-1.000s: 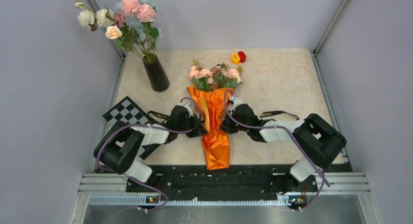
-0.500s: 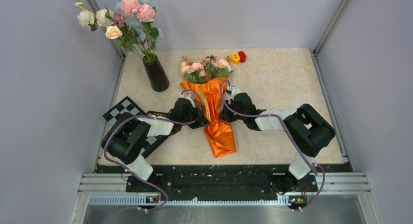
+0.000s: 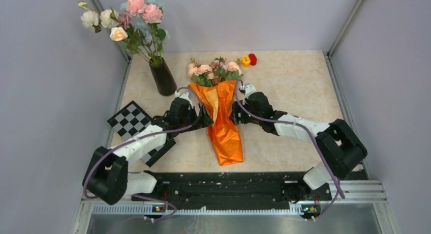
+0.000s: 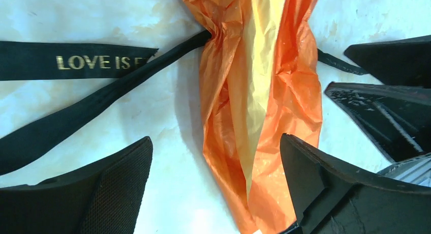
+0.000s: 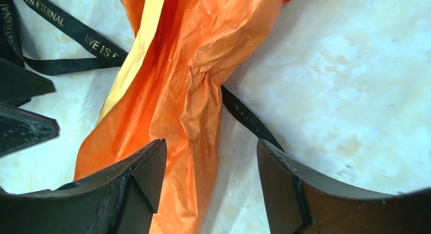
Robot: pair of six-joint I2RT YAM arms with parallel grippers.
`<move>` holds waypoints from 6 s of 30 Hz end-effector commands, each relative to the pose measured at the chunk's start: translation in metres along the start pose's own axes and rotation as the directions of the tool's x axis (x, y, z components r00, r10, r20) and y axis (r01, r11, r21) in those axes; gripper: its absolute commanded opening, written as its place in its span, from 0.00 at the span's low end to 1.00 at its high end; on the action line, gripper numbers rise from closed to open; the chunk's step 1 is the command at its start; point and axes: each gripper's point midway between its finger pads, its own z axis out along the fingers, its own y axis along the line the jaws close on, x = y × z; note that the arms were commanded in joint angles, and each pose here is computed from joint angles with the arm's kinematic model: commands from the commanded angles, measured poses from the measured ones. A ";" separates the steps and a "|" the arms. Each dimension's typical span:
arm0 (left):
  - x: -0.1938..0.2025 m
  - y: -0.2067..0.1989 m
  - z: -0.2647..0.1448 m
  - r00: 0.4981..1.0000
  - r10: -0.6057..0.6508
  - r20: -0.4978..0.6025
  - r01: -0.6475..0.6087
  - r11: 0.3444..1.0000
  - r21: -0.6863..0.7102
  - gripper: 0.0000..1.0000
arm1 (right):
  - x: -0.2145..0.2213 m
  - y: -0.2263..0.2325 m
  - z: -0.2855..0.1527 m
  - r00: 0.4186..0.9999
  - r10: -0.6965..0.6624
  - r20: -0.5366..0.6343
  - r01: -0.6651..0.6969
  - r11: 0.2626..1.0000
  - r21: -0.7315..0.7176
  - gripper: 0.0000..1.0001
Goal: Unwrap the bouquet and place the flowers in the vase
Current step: Move the fake flower to the center of the board, then unfold the wrapping paper at the center of the board.
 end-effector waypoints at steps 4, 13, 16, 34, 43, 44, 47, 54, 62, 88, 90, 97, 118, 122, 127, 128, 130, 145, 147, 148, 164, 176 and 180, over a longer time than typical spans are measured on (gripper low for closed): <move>-0.027 0.000 -0.057 0.992 0.120 -0.029 -0.121 0.991 -0.058 0.99 | -0.062 0.007 -0.046 0.993 -0.010 0.121 0.004 0.999 0.045 0.67; -0.138 0.006 -0.135 0.959 0.240 0.151 -0.212 0.960 -0.181 0.99 | -0.062 0.081 -0.051 0.979 0.177 0.101 -0.153 0.966 -0.208 0.60; -0.149 0.014 -0.143 0.939 0.268 0.216 -0.217 0.947 -0.235 0.99 | -0.051 0.094 -0.036 0.980 0.189 0.067 -0.172 0.963 -0.209 0.58; -0.128 0.032 -0.118 0.953 0.205 0.224 -0.168 0.970 -0.175 0.99 | -0.030 0.106 0.030 0.973 0.223 -0.053 -0.228 0.962 -0.148 0.44; -0.133 0.045 -0.129 0.940 0.231 0.251 -0.166 0.952 -0.256 0.99 | -0.019 0.099 0.044 0.967 0.242 -0.082 -0.250 0.962 -0.106 0.37; -0.132 0.045 -0.129 0.940 0.232 0.248 -0.167 0.952 -0.257 0.99 | -0.019 0.099 0.044 0.966 0.245 -0.082 -0.253 0.962 -0.108 0.35; -0.132 0.046 -0.129 0.940 0.233 0.247 -0.168 0.951 -0.260 0.99 | -0.021 0.102 0.045 0.965 0.252 -0.075 -0.260 0.958 -0.120 0.28; -0.131 0.047 -0.130 0.940 0.244 0.240 -0.178 0.948 -0.265 0.99 | -0.037 0.103 0.033 0.967 0.254 -0.023 -0.255 0.959 -0.127 0.00; -0.128 0.045 -0.124 0.943 0.242 0.227 -0.187 0.953 -0.240 0.99 | -0.054 0.077 0.001 0.978 0.197 0.063 -0.195 0.980 -0.032 0.00; -0.103 -0.009 -0.087 0.975 0.101 0.197 -0.121 0.988 0.093 0.99 | -0.025 -0.052 -0.047 0.978 0.173 0.113 -0.201 0.922 0.331 0.00; -0.094 -0.025 -0.074 0.978 0.050 0.204 -0.083 0.984 0.160 0.99 | -0.025 -0.053 -0.047 0.977 0.175 0.123 -0.207 0.921 0.331 0.00; -0.060 -0.067 -0.011 0.990 0.007 0.138 -0.044 0.964 0.264 0.97 | -0.025 -0.053 -0.051 0.974 0.178 0.139 -0.215 0.922 0.322 0.00; -0.030 -0.031 0.081 0.995 0.094 0.025 -0.095 0.995 0.033 0.42 | -0.019 -0.071 -0.054 0.968 0.184 0.171 -0.235 0.903 0.360 0.00; -0.026 -0.019 0.085 0.996 0.091 0.014 -0.091 0.995 -0.028 0.16 | -0.011 -0.089 -0.059 0.961 0.210 0.178 -0.265 0.878 0.398 0.00; -0.020 -0.005 0.080 0.997 0.076 0.017 -0.074 0.994 -0.081 0.00 | 0.003 -0.119 -0.063 0.943 0.266 0.201 -0.330 0.834 0.442 0.00; -0.019 -0.003 0.079 0.997 0.073 0.018 -0.071 0.994 -0.083 0.00 | 0.007 -0.125 -0.064 0.936 0.285 0.205 -0.349 0.820 0.453 0.00; -0.017 -0.002 0.079 0.998 0.067 0.016 -0.066 0.994 -0.084 0.00 | 0.017 -0.140 -0.065 0.922 0.324 0.212 -0.387 0.789 0.477 0.00; -0.018 0.004 0.077 0.998 0.046 0.040 -0.041 0.993 -0.109 0.00 | 0.041 -0.189 -0.095 0.859 0.389 0.332 -0.510 0.600 0.616 0.00; -0.017 0.006 0.077 0.998 0.045 0.038 -0.040 0.993 -0.113 0.00 | 0.045 -0.192 -0.097 0.850 0.403 0.340 -0.525 0.586 0.617 0.00; -0.016 0.006 0.077 0.998 0.046 0.037 -0.041 0.993 -0.114 0.00 | 0.046 -0.193 -0.097 0.845 0.409 0.344 -0.531 0.579 0.618 0.00; -0.008 0.002 0.068 0.999 0.038 -0.002 -0.038 0.996 -0.084 0.00 | -0.022 -0.193 -0.127 0.886 0.305 0.350 -0.456 0.708 0.539 0.69; -0.009 0.001 0.068 0.999 0.039 -0.032 -0.042 0.996 -0.084 0.00 | -0.072 -0.231 -0.096 0.884 0.380 0.274 -0.451 0.848 0.280 0.76; -0.008 -0.002 0.069 0.999 0.031 -0.043 -0.034 0.997 -0.073 0.00 | -0.057 -0.250 -0.076 0.893 0.400 0.206 -0.448 0.831 0.330 0.74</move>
